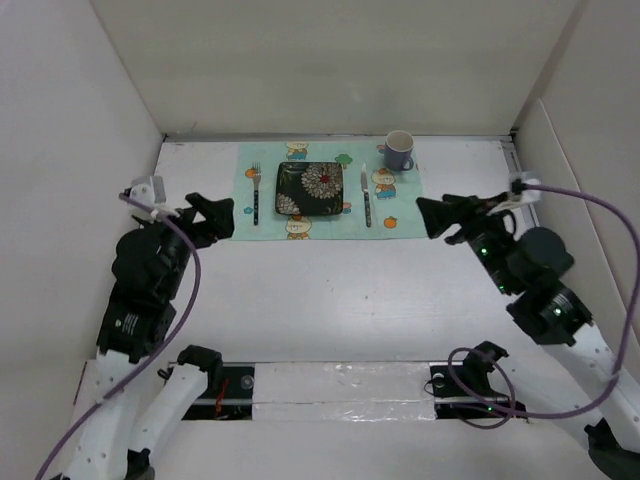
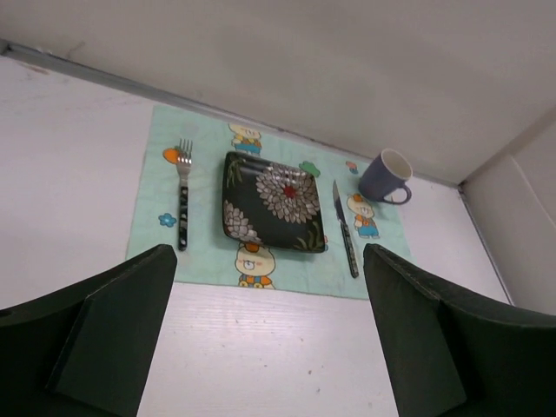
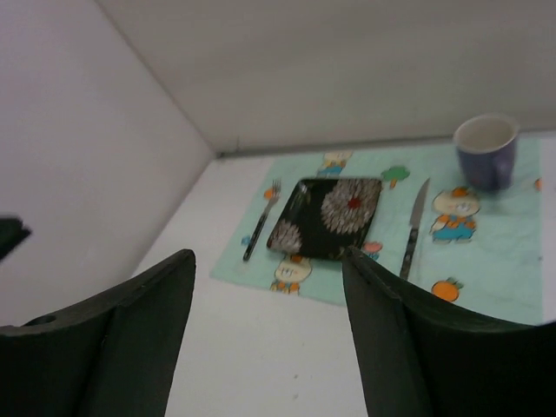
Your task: Set the dinner table for one person
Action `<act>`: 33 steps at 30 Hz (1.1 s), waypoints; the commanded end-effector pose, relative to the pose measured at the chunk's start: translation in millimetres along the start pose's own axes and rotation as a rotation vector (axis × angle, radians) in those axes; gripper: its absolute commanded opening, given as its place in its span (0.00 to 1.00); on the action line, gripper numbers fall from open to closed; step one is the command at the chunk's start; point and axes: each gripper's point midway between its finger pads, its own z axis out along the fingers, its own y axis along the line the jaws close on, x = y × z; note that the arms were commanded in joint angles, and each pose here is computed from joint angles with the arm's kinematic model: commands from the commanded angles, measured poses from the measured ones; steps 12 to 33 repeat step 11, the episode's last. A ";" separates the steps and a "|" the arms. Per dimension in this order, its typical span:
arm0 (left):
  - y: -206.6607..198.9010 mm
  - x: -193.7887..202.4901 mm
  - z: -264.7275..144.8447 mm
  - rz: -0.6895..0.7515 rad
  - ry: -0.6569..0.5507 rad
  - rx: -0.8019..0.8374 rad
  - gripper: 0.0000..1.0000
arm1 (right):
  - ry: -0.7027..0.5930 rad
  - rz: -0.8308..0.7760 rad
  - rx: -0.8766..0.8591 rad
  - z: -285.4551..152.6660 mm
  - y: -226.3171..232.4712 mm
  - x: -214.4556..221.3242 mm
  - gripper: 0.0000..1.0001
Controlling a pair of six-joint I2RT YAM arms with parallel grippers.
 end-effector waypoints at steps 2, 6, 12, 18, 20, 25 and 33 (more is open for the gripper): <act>19.3 -28.4 -48.8 -0.016 -0.207 -0.045 0.89 | -0.215 -0.019 0.232 -53.9 -36.6 -75.7 0.76; 29.1 -21.6 -63.8 -0.005 -0.228 -0.059 0.92 | -0.357 0.043 0.269 -77.0 -53.7 -85.8 0.75; 36.2 -4.7 -55.4 0.017 -0.187 -0.076 0.97 | -0.328 0.077 0.269 -64.5 -62.0 -54.6 0.76; 36.2 -4.7 -55.4 0.017 -0.187 -0.076 0.97 | -0.328 0.077 0.269 -64.5 -62.0 -54.6 0.76; 36.2 -4.7 -55.4 0.017 -0.187 -0.076 0.97 | -0.328 0.077 0.269 -64.5 -62.0 -54.6 0.76; 36.2 -4.7 -55.4 0.017 -0.187 -0.076 0.97 | -0.328 0.077 0.269 -64.5 -62.0 -54.6 0.76; 36.2 -4.7 -55.4 0.017 -0.187 -0.076 0.97 | -0.328 0.077 0.269 -64.5 -62.0 -54.6 0.76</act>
